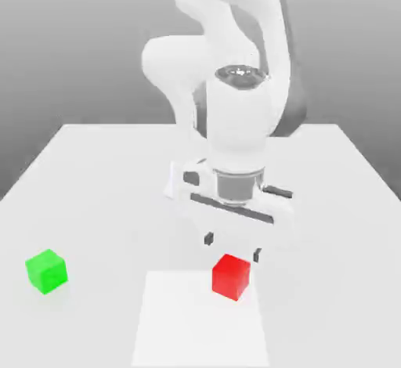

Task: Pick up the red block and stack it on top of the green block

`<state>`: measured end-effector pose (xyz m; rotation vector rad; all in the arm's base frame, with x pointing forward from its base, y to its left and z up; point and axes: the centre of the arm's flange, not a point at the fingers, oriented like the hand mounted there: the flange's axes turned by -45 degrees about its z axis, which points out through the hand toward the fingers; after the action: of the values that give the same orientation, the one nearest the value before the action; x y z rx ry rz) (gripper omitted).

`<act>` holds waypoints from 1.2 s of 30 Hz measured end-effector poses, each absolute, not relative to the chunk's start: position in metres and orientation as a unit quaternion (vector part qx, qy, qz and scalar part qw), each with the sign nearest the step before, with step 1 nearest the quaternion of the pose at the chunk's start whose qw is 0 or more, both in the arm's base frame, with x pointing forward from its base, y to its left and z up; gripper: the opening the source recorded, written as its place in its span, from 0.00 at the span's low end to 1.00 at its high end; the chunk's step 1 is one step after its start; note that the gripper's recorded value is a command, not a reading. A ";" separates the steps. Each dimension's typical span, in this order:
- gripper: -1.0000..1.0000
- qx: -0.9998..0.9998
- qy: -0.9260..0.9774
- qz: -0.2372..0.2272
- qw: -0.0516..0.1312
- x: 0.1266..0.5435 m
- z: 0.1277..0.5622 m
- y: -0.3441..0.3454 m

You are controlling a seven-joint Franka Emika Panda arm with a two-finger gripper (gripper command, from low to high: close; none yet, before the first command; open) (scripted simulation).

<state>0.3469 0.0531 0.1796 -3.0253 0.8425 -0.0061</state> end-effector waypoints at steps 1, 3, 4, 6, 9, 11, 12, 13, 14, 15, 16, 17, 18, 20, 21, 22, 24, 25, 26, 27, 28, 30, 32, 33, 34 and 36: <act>0.50 -0.963 0.268 -0.001 0.000 0.346 0.170 0.054; 0.50 -0.964 0.268 0.000 0.001 0.344 0.152 0.054; 0.00 -0.964 0.267 0.000 0.000 0.344 0.146 0.054; 0.00 -0.964 0.267 0.000 0.000 0.344 0.146 0.054; 0.00 -0.964 0.267 -0.001 0.001 0.344 0.146 0.054; 0.00 -0.964 0.267 -0.001 0.001 0.344 0.146 0.054; 0.00 -0.964 0.268 -0.001 0.001 0.344 0.152 0.054; 0.00 -0.964 0.268 -0.001 0.001 0.345 0.159 0.055; 0.00 -0.963 0.268 -0.001 0.000 0.345 0.167 0.054; 0.00 -0.964 0.268 -0.001 0.000 0.346 0.176 0.055; 0.00 -0.964 0.266 -0.001 0.000 0.345 0.184 0.056; 0.00 -0.964 0.266 -0.001 0.000 0.345 0.192 0.056; 0.00 -0.964 0.266 -0.001 0.000 0.344 0.201 0.055; 0.00 -0.947 0.320 -0.001 0.001 0.354 0.211 0.021; 0.00 -0.935 0.356 0.000 0.002 0.360 0.214 -0.002; 0.00 -0.919 0.394 0.000 0.003 0.364 0.218 -0.028; 0.00 -0.882 0.471 0.000 0.004 0.368 0.223 -0.084; 0.00 -0.861 0.508 0.000 0.005 0.366 0.226 -0.112; 0.00 -0.839 0.544 0.000 0.005 0.362 0.229 -0.140; 0.00 -0.816 0.579 0.000 0.005 0.357 0.232 -0.169; 0.00 -0.791 0.612 0.000 0.004 0.349 0.235 -0.197; 0.00 -0.737 0.675 -0.001 0.002 0.326 0.241 -0.251; 0.00 -0.688 0.726 -0.001 0.001 0.299 0.238 -0.296; 0.00 -0.678 0.735 -0.001 0.001 0.293 0.230 -0.305; 0.00 -0.696 0.718 -0.001 0.000 0.308 0.221 -0.291; 0.00 -0.701 0.713 -0.001 0.000 0.313 0.198 -0.286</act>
<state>0.3129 -0.2858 0.1985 -2.2024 2.2393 -0.0029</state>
